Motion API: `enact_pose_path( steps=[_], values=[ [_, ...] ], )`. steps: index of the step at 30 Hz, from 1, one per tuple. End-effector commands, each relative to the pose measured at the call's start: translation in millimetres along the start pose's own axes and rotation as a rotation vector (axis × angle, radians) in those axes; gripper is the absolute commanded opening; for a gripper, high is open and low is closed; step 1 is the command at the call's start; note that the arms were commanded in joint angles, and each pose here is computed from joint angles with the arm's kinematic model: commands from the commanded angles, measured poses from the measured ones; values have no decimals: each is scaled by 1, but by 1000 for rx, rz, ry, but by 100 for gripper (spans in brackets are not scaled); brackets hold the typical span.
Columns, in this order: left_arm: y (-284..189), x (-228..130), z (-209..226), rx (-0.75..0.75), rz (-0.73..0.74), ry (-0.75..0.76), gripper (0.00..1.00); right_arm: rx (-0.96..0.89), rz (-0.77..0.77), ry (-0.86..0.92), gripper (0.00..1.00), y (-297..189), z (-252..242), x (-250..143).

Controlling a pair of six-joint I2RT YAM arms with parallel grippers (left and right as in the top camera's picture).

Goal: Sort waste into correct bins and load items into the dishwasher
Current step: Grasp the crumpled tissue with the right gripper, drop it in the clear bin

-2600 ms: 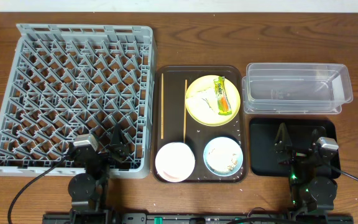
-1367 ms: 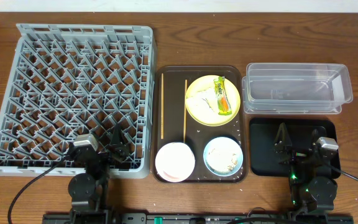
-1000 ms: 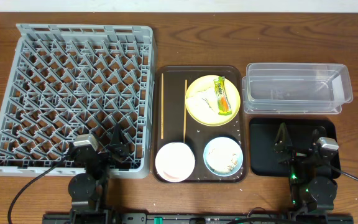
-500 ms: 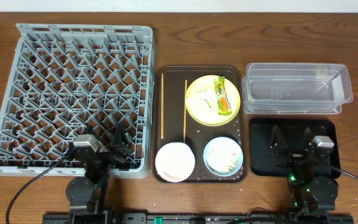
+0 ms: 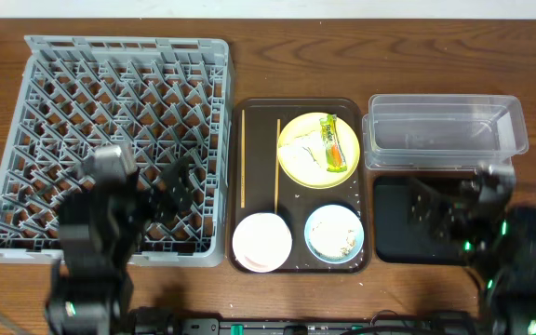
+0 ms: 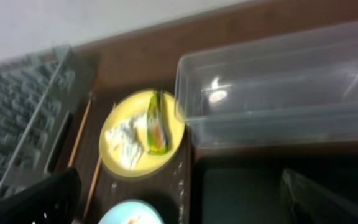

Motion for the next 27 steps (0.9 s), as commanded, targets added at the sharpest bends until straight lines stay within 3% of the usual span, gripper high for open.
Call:
enact_pose_path(
  steps=[1, 4, 8, 12, 13, 18, 21, 24, 27],
  values=[
    [2, 17, -11, -27, 121, -12, 95, -3, 145, -12, 99, 7, 14, 15],
    [4, 19, -11, -8, 219, -39, 95, -5, 253, 22, 99, 18, 24, 27],
    [7, 16, -13, -19, 277, -59, 95, 131, 338, 59, 99, 36, 50, 37],
    [2, 10, -35, -150, 313, -84, 95, 253, 368, 38, 99, 59, 71, 40],
    [1, 10, -38, -173, 313, -86, 100, 248, 382, 22, 98, 66, 74, 36],
    [-1, 11, -49, -219, 308, -18, 98, 110, 458, -138, 94, 101, 89, -2],
    [0, 6, -54, -215, 325, 22, 98, 18, 486, -268, 86, 132, 103, -33],
    [-2, -2, -58, -216, 354, 35, 98, -60, 480, -305, 77, 159, 107, -52],
    [-5, -9, -58, -215, 388, 29, 98, -145, 450, -294, 76, 189, 103, -64]
  ],
)
Point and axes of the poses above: each gripper's point midway between its finger pads, its own y axis out along the fingers, its own z axis along the line the jaws close on, x = y × z, the point moved 1 cm from there along -y, back along the fingers, and after that the axes turned 9 degrees about y, right-handed, at the moved point
